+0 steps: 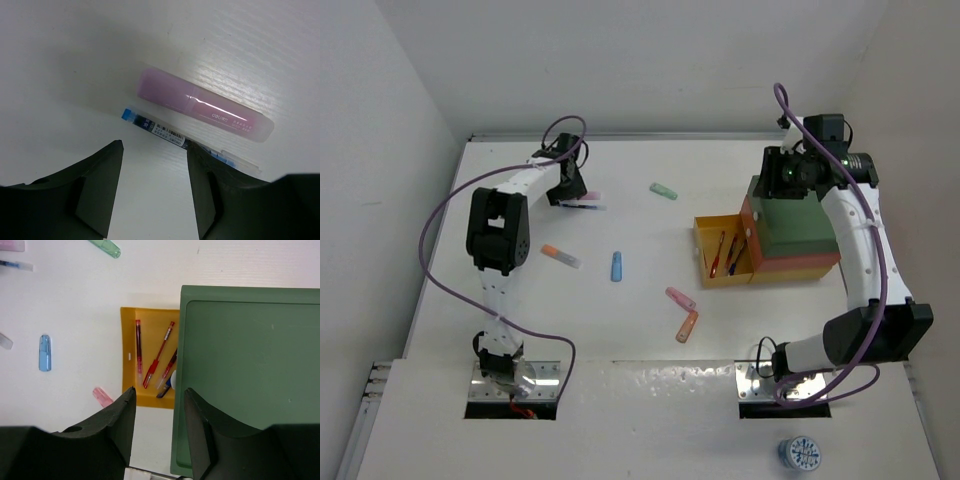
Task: Sort the stationery into containers
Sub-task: Pick up the pen from the center of the board.
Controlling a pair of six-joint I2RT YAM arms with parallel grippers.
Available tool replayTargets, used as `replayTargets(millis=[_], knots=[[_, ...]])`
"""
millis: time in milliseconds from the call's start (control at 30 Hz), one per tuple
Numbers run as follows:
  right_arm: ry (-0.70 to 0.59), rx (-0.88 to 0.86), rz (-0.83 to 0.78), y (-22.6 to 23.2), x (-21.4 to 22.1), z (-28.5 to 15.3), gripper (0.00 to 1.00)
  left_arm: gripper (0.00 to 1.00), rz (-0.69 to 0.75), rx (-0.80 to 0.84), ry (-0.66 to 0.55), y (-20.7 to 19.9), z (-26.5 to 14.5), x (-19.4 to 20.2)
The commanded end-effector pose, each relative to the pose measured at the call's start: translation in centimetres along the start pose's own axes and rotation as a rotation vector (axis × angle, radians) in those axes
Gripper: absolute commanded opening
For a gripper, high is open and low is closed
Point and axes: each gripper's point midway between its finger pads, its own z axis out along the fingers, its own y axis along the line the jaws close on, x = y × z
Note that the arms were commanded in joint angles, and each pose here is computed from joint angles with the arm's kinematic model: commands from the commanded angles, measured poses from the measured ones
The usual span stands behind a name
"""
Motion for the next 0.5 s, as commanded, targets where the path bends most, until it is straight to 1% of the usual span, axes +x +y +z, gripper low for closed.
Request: replayTargets(millis=[0, 167, 467], knots=[[-0.008, 0.0, -0.005, 0.0, -0.2, 0.4, 0.43, 0.6, -0.021, 0.017, 0.023, -0.6, 0.6, 0.7], [0.001, 0.005, -0.005, -0.1, 0.0, 0.7, 0.43, 0.59, -0.015, 0.025, 0.048, -1.1, 1.1, 1.8], [0.005, 0.004, -0.002, -0.1, 0.1, 0.8, 0.43, 0.59, -0.013, 0.021, 0.074, -1.2, 2.4, 2.5]])
